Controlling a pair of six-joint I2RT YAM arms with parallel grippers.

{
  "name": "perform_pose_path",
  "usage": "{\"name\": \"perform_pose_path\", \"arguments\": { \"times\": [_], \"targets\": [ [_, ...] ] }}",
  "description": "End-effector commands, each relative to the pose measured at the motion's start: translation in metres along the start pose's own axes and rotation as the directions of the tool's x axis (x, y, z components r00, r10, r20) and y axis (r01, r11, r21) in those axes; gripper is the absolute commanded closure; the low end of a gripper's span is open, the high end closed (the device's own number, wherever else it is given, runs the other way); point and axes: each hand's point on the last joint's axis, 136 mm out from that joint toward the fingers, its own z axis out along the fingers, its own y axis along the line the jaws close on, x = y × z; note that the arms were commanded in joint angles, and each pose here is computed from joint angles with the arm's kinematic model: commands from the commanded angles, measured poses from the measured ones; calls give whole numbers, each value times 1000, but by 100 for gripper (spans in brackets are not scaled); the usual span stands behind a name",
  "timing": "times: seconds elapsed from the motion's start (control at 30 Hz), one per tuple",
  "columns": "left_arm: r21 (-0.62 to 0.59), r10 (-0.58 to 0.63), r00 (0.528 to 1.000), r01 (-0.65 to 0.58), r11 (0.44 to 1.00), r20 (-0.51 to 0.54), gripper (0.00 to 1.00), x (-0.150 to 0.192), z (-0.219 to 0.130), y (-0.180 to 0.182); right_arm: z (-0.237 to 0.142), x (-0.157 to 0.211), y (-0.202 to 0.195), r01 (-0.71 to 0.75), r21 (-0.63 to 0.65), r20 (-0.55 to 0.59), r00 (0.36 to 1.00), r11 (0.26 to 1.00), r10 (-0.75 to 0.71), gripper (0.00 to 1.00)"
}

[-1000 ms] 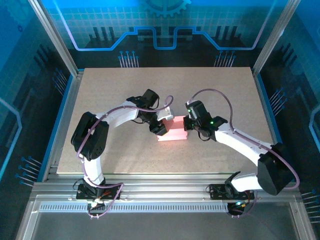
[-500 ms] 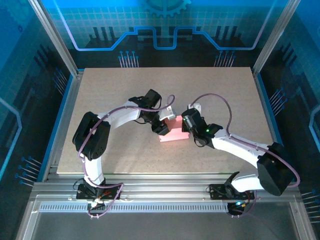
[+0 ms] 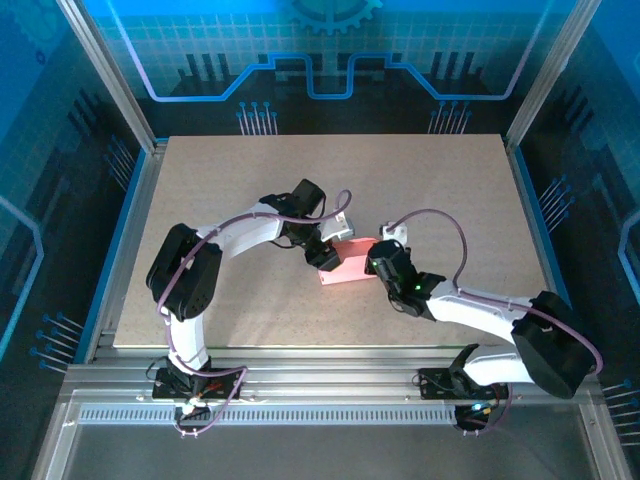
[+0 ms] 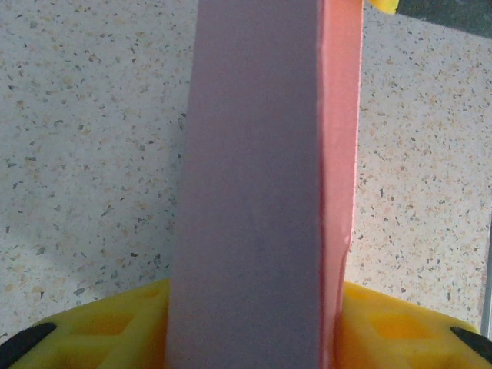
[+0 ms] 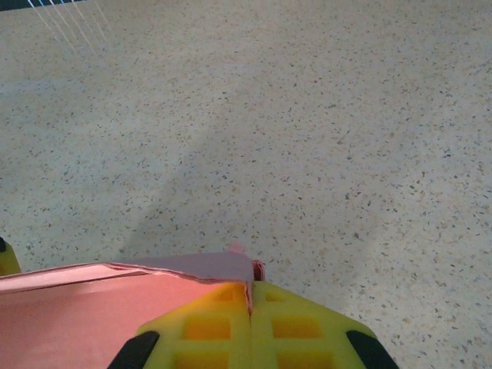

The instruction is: Fold the paper box

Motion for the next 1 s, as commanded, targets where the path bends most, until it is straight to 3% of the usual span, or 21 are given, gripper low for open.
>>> {"name": "perform_pose_path", "arguments": {
  "times": [0.0, 0.1, 0.27, 0.53, 0.87, 0.97],
  "targets": [
    [-53, -40, 997, 37, 998, -66, 52, 17, 16, 10, -1, 78, -24, 174, 18, -204, 964, 984, -167, 100],
    [-59, -30, 998, 27, 998, -60, 48, 15, 15, 8, -1, 79, -28, 188, 32, -194, 965, 982, -178, 100],
    [-132, 10, 999, -14, 991, -36, 27, 4, 8, 12, 0, 75, -33, 200, 72, -177, 967, 977, -184, 100],
    [-242, 101, 987, -69, 968, 121, 2, -32, -23, 11, -4, 77, -38, 206, 129, -161, 970, 970, -184, 100],
    [-274, 107, 962, -36, 961, 252, 1, -53, -58, -6, -3, 79, -34, 212, 126, -164, 968, 969, -190, 100],
    [-316, -2, 957, 98, 944, 291, 1, -52, -74, -4, -3, 79, -33, 204, 121, -166, 969, 971, -183, 100]
  ]
}}
